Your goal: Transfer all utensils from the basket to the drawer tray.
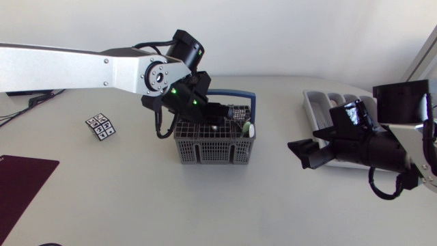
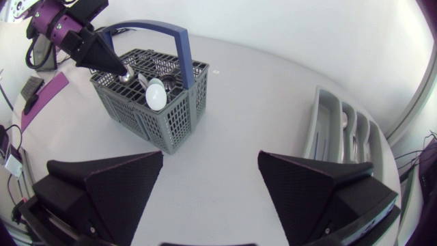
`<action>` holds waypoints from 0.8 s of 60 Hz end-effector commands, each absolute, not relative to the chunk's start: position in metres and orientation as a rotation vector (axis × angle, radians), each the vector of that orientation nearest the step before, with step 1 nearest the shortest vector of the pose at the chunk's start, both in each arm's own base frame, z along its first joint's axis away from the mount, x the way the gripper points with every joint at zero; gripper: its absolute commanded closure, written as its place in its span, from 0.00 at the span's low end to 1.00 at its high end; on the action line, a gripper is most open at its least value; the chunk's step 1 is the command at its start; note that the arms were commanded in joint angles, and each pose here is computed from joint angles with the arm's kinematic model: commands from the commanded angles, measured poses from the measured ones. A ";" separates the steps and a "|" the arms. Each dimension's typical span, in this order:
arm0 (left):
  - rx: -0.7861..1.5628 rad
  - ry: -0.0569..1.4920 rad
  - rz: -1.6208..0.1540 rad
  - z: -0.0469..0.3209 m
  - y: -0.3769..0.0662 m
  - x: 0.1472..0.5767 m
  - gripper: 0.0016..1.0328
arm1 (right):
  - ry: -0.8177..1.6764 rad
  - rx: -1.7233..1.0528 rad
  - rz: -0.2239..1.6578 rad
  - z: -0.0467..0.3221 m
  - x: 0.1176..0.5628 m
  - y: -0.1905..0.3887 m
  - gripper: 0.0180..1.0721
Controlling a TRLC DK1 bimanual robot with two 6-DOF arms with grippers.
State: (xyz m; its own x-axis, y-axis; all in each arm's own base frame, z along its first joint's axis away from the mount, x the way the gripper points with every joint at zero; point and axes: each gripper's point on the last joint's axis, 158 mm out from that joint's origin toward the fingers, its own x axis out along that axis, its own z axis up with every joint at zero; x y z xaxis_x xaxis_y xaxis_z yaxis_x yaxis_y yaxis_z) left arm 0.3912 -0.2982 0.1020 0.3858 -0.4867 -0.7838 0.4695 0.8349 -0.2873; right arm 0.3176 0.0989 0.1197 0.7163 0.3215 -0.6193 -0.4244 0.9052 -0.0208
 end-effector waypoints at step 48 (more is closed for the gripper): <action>-0.085 1.073 -0.620 0.073 -0.291 0.377 0.96 | 0.686 -0.179 0.426 0.102 0.314 0.101 0.05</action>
State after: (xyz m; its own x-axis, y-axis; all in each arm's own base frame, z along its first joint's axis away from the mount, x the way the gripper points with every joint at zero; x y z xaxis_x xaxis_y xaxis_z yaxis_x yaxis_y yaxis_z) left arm 0.3907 -0.3040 0.0972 0.3771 -0.5372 -0.7544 0.4577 0.8163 -0.3524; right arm 0.3189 0.0998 0.1141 0.7106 0.3218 -0.6257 -0.4263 0.9044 -0.0189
